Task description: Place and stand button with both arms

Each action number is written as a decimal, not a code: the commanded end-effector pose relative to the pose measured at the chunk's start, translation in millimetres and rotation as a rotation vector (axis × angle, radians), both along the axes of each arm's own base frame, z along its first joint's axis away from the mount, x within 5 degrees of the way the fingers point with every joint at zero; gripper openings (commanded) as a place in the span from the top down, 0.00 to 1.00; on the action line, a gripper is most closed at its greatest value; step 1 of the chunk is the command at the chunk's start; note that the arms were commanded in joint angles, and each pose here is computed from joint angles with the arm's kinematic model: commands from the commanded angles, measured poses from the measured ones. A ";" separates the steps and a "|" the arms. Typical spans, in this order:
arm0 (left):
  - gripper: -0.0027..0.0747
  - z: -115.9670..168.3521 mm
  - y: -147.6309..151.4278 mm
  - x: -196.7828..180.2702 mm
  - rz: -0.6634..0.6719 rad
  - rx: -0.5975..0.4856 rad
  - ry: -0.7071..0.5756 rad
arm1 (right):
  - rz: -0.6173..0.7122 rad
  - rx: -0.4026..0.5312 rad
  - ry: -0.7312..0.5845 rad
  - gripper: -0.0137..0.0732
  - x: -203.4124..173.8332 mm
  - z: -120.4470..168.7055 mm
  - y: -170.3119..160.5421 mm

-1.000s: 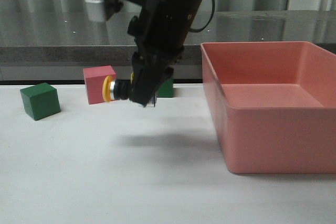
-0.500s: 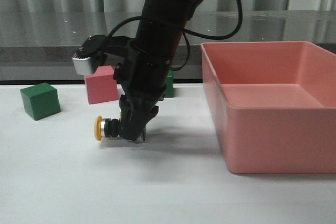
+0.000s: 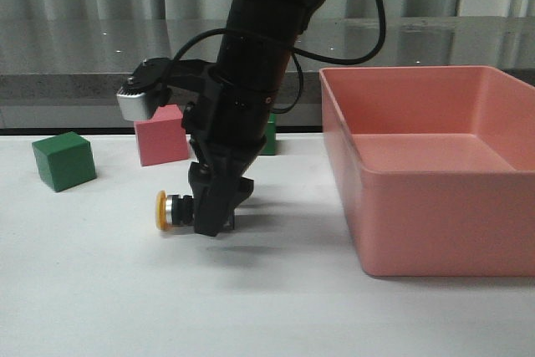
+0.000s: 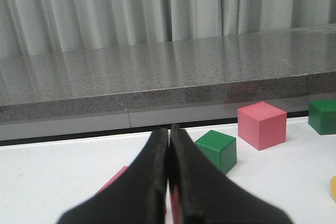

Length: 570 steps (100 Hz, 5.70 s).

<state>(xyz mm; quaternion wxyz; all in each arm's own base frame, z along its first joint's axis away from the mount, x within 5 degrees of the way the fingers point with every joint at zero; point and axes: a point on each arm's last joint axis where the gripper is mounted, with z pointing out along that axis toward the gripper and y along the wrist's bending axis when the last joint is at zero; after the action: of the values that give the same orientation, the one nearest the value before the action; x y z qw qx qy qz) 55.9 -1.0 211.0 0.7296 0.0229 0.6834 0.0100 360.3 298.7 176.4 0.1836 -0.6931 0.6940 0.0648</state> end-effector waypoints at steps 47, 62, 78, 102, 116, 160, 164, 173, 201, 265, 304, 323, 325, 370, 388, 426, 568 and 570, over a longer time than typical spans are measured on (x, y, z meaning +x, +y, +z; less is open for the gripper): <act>0.99 -1.0 -0.6 -2.0 -0.009 -0.022 -0.085 | -0.390 0.304 -0.252 0.82 -35.0 203.6 -73.2; 0.99 -1.0 -0.6 -2.0 -0.009 -0.022 -0.085 | -0.582 0.398 -0.253 0.97 -40.5 236.1 -113.3; 0.99 -1.0 -0.6 -2.0 -0.009 -0.022 -0.085 | -0.730 0.476 -0.301 0.97 -49.0 248.3 -155.5; 0.99 -1.0 -0.6 -2.0 -0.009 -0.022 -0.085 | -0.944 0.633 -0.476 0.97 -91.6 227.7 -225.8; 0.99 -1.0 -0.6 -2.0 -0.009 -0.022 -0.085 | -1.039 0.670 -0.564 0.97 -126.6 206.1 -258.7; 0.99 -1.0 -0.6 -2.0 -0.009 -0.022 -0.085 | -1.066 0.851 -0.774 0.97 -232.4 153.5 -283.7; 0.99 -1.0 -0.6 -2.0 -0.009 -0.022 -0.085 | -1.063 0.859 -0.784 0.97 -239.7 149.5 -284.5; 0.99 -1.0 -0.6 -2.0 -0.009 -0.022 -0.085 | -1.051 0.885 -0.814 0.97 -254.0 145.5 -286.0; 0.99 -1.0 -0.6 -2.0 -0.009 -0.022 -0.085 | -1.023 0.941 -0.878 0.97 -279.9 140.9 -288.7; 0.99 113.6 -6.3 2.6 -0.064 -0.267 0.164 | -1.030 0.920 -0.850 0.97 -280.1 137.9 -288.3; 0.99 150.5 -9.7 86.5 -0.056 -0.207 0.431 | -1.030 0.920 -0.850 0.97 -280.1 137.9 -288.3; 0.90 129.5 -12.2 120.2 -0.079 -0.126 0.567 | -1.030 0.920 -0.850 0.97 -280.1 137.9 -288.3; 0.87 127.7 -12.5 122.5 -0.082 -0.124 0.577 | -1.030 0.920 -0.850 0.97 -280.1 137.9 -288.3; 0.26 83.1 -32.1 170.5 -0.177 -0.196 0.774 | -1.029 0.923 -0.854 0.97 -280.1 138.3 -288.4; 0.26 72.2 -47.4 186.8 -0.365 0.054 0.742 | -1.029 0.924 -0.855 0.97 -280.1 138.4 -288.4; 0.26 72.7 -99.9 226.2 -1.163 0.223 0.622 | -1.028 0.924 -0.856 0.97 -280.1 138.5 -288.4; 0.26 -42.9 -111.0 299.9 -1.312 0.435 0.435 | -1.028 0.924 -0.856 0.97 -280.1 138.5 -288.4; 0.26 -45.1 -111.3 300.4 -1.315 0.426 0.435 | -1.028 0.924 -0.856 0.97 -280.1 138.5 -288.4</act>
<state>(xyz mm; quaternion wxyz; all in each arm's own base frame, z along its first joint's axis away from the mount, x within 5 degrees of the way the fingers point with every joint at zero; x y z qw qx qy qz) 351.8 -106.4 145.8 0.3696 0.5846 0.6631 -0.2861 80.6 11.6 299.1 0.6704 -0.1196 0.7321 -0.0145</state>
